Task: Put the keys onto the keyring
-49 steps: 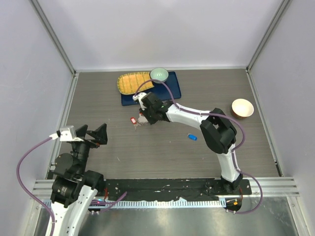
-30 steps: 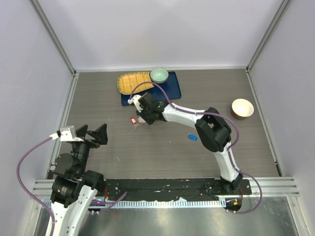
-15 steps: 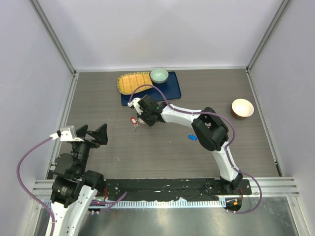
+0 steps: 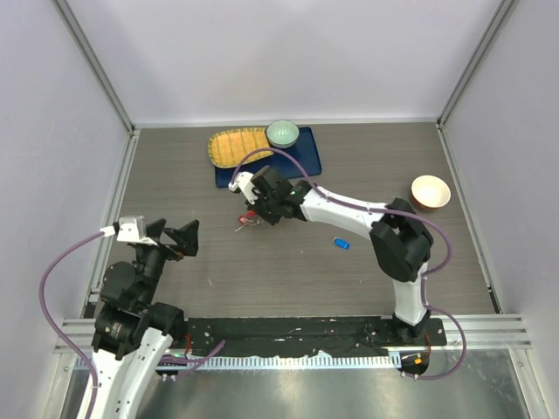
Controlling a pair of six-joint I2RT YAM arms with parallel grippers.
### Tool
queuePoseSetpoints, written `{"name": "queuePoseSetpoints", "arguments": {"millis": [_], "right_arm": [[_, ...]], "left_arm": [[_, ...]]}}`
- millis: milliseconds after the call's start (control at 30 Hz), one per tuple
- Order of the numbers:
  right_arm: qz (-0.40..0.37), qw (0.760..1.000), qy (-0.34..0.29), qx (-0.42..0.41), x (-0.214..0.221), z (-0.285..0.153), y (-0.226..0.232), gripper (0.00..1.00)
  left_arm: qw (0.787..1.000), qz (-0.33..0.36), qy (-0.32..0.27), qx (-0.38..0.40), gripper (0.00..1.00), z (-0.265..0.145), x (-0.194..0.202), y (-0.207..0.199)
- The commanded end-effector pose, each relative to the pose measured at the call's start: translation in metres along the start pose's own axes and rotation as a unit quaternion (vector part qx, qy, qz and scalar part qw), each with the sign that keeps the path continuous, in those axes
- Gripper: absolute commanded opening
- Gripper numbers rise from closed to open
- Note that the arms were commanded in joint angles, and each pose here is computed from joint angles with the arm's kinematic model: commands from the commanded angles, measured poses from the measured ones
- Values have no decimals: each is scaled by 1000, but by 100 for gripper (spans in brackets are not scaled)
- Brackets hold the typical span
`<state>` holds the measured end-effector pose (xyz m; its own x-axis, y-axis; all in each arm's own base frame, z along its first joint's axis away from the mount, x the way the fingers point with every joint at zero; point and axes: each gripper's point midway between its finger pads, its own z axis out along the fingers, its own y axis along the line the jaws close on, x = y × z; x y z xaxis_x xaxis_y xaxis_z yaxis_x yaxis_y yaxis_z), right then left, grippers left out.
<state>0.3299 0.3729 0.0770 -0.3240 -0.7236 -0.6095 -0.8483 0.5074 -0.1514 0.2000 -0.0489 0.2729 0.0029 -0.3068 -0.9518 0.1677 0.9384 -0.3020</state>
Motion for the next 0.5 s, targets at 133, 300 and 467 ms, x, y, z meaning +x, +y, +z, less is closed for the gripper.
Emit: {"name": "queuePoseSetpoints", "arguments": {"millis": [133,300,467], "right_arm": [[-62,986,-153,-18,-64,-110,19,1],[-61,969,-235,-47,-66,-154,34,1],[-83,930,-351,-64,-76,-207,47,1]], "left_arm": [[995,17,14,100,100,16,-9,-41],[985,30,38,166,100,25,-6,-66],[970,30,49,236,98,34,-10,-93]]}}
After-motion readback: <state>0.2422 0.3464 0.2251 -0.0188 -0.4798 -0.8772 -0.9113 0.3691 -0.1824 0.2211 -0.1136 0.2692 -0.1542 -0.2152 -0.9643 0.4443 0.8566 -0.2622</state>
